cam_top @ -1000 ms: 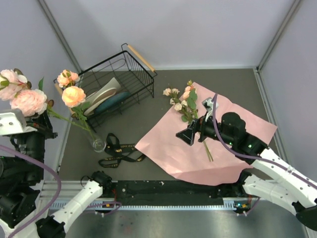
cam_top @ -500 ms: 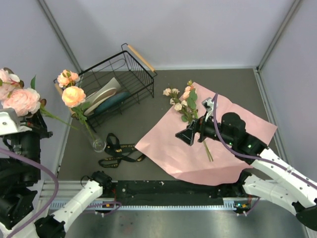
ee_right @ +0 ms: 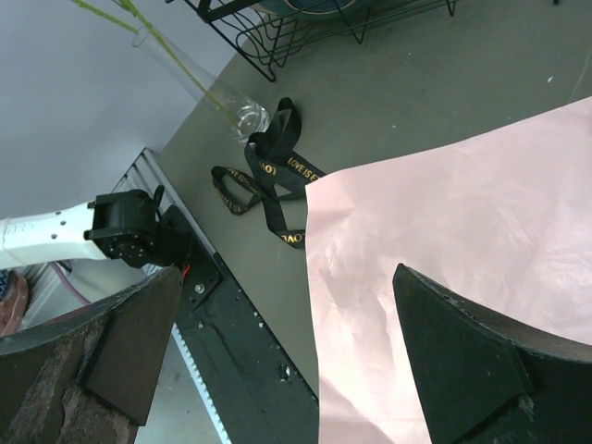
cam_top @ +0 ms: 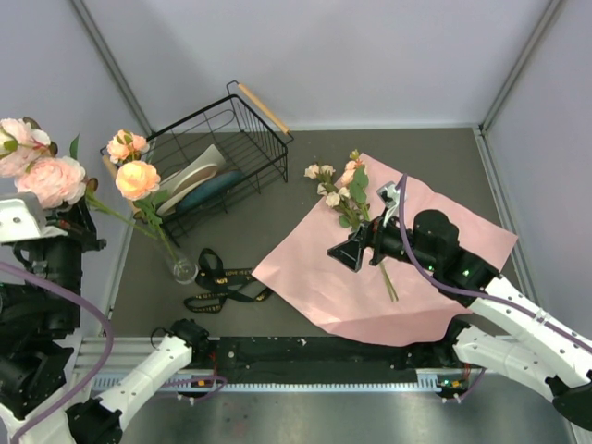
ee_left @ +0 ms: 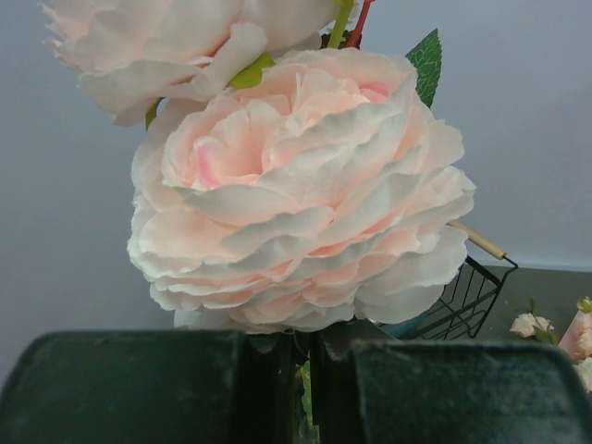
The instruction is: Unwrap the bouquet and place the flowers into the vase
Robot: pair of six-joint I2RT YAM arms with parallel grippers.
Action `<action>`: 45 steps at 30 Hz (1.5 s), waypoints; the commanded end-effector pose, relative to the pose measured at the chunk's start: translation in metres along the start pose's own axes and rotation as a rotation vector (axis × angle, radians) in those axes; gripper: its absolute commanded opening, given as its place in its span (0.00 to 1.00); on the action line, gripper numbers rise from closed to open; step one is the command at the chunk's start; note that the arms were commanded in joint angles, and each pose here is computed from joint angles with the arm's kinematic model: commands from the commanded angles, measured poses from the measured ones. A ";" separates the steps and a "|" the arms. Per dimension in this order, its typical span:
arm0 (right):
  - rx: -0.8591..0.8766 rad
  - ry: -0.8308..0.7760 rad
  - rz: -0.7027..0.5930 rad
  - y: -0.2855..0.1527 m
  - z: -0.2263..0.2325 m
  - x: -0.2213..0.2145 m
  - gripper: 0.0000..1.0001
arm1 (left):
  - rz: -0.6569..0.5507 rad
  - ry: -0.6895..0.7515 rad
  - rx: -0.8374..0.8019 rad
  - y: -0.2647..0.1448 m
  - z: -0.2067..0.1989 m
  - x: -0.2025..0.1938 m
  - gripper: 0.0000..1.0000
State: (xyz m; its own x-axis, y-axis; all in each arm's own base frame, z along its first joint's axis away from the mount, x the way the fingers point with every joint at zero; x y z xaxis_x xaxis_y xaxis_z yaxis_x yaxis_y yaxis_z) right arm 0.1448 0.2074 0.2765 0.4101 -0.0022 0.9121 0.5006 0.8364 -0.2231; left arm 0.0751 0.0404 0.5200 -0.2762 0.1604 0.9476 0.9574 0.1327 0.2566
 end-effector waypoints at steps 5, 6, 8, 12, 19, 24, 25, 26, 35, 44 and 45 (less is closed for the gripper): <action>0.025 -0.010 -0.043 -0.001 0.006 0.009 0.98 | 0.001 -0.010 -0.010 0.011 -0.009 -0.013 0.00; 0.022 -0.010 -0.039 0.000 0.005 0.008 0.98 | 0.011 -0.005 -0.007 0.013 -0.010 -0.017 0.00; 0.021 -0.010 -0.038 0.000 0.004 0.008 0.98 | 0.035 0.002 -0.012 0.016 -0.012 -0.030 0.00; 0.021 -0.006 -0.030 0.002 0.004 0.006 0.98 | 0.081 0.008 -0.010 0.021 -0.016 -0.058 0.00; 0.021 -0.007 -0.022 0.003 0.003 0.004 0.98 | 0.141 0.013 0.029 0.028 -0.017 -0.105 0.01; 0.018 -0.005 -0.022 0.003 0.002 0.003 0.98 | 0.165 0.023 0.093 0.032 -0.013 -0.126 0.04; 0.018 -0.005 -0.018 0.003 0.002 0.002 0.98 | 0.175 0.030 0.100 0.033 -0.013 -0.133 0.05; 0.018 -0.002 -0.016 0.004 0.002 0.001 0.98 | 0.177 0.029 0.112 0.033 -0.012 -0.136 0.06; 0.013 0.005 -0.005 0.004 0.000 -0.004 0.98 | 0.165 0.009 0.199 0.031 -0.003 -0.146 0.44; -0.062 0.003 0.051 0.006 -0.015 -0.011 0.99 | 0.166 -0.133 0.072 0.022 -0.017 -0.097 0.71; -0.067 0.005 0.056 0.006 -0.016 -0.012 0.99 | 0.184 -0.130 0.058 0.022 -0.020 -0.097 0.74</action>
State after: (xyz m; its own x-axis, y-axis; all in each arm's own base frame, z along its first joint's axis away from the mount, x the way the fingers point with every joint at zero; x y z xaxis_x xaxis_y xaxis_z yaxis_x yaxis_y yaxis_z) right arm 0.1484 0.2064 0.2617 0.4409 0.0263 0.8972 0.5055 0.8186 -0.2725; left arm 0.1359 0.0148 0.4069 -0.0666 0.2116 0.9751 0.9731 0.2299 0.0165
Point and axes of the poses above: each gripper's point midway between its finger pads, its own y axis out along the fingers, its own z axis along the line the jaws close on, x = y × z, the point moved 6 cm from there along -y, back along the fingers, and after that the axes turned 12 degrees about -y, right-handed, at the moved point
